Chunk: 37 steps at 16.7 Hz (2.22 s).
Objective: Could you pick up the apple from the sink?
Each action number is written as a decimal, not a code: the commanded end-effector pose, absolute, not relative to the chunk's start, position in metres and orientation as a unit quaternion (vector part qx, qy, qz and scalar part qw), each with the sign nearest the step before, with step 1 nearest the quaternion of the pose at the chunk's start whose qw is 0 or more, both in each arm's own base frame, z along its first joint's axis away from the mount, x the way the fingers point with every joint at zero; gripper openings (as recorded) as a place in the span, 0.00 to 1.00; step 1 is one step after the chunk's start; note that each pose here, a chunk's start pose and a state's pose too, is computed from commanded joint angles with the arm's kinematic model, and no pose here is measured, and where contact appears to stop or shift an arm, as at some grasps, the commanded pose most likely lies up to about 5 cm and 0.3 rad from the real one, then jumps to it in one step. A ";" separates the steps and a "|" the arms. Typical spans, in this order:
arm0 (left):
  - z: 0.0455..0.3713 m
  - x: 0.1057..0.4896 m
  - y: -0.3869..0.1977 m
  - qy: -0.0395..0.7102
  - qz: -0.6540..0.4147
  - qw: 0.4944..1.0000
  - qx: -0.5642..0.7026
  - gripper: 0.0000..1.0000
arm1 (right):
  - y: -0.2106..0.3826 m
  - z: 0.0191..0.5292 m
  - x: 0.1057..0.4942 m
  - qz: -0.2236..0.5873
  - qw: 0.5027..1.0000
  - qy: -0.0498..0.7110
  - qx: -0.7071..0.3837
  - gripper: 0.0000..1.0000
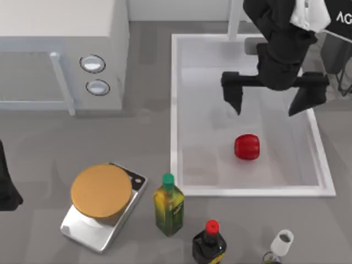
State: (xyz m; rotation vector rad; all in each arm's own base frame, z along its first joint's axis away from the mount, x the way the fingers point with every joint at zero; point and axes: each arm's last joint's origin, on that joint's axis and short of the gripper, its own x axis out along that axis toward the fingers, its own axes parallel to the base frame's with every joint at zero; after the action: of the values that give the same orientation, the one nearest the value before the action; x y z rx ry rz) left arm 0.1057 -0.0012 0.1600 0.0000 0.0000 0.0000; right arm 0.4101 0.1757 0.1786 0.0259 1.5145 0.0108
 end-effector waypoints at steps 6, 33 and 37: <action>0.160 0.106 -0.001 0.000 0.000 1.000 0.000 1.00 | 0.187 0.159 0.418 -0.004 0.707 0.707 0.004 1.00; 0.160 0.106 -0.001 0.000 0.000 1.000 0.000 1.00 | 0.187 0.007 0.418 -0.004 0.707 0.707 0.004 0.47; 0.160 0.106 -0.001 0.000 0.000 1.000 0.000 1.00 | 0.187 0.007 0.418 -0.004 0.707 0.707 0.004 0.17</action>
State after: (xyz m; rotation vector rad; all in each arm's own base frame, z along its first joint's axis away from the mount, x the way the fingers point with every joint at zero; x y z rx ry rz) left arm 0.1057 -0.0012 0.1600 0.0000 0.0000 0.0000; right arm 0.4178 0.1871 0.0067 0.0079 1.5708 -0.0078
